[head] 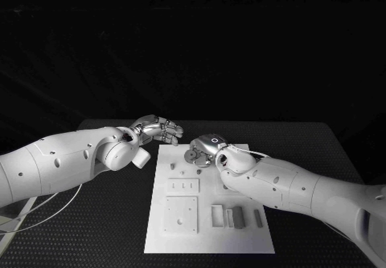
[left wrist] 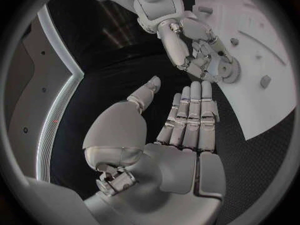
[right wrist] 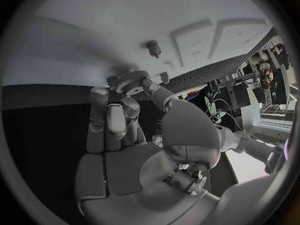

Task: Assemble the parts on the task board

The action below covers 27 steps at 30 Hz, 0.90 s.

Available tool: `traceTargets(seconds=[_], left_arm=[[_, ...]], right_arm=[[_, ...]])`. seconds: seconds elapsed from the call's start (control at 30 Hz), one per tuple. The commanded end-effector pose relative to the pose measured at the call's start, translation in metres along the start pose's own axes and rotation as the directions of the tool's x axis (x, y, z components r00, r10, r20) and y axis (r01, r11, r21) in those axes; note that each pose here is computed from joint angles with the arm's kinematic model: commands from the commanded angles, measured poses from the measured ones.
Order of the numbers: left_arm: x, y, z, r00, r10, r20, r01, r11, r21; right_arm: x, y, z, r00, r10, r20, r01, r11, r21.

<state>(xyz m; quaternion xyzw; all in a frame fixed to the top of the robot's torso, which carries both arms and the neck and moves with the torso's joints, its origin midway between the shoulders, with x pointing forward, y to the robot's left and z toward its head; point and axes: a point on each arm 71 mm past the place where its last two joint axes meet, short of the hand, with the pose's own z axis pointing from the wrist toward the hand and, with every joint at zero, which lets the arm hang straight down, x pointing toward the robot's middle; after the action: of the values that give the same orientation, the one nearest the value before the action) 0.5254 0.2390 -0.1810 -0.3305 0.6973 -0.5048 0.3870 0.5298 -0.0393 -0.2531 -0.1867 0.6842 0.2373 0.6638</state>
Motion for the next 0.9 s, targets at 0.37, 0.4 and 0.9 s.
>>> traceTargets(seconds=[0.37, 0.4, 0.9], left_arm=[[0.0018, -0.0014, 0.0009, 1.000, 0.000, -0.014, 0.000, 1.000, 0.007], [0.0014, -0.0012, 0.0009, 1.000, 0.000, -0.013, 0.000, 1.000, 0.007], [0.0012, -0.0011, 0.0007, 1.000, -0.001, -0.012, 0.001, 1.000, 0.006]], right_arm=[[0.0090, -0.0005, -0.0030, 0.999, -0.013, -0.050, 0.014, 1.000, 0.007], [0.0090, -0.0004, -0.0032, 0.999, -0.014, -0.049, 0.014, 1.000, 0.007], [0.0051, -0.0022, -0.0057, 1.000, -0.013, 0.007, 0.013, 1.000, 0.001]])
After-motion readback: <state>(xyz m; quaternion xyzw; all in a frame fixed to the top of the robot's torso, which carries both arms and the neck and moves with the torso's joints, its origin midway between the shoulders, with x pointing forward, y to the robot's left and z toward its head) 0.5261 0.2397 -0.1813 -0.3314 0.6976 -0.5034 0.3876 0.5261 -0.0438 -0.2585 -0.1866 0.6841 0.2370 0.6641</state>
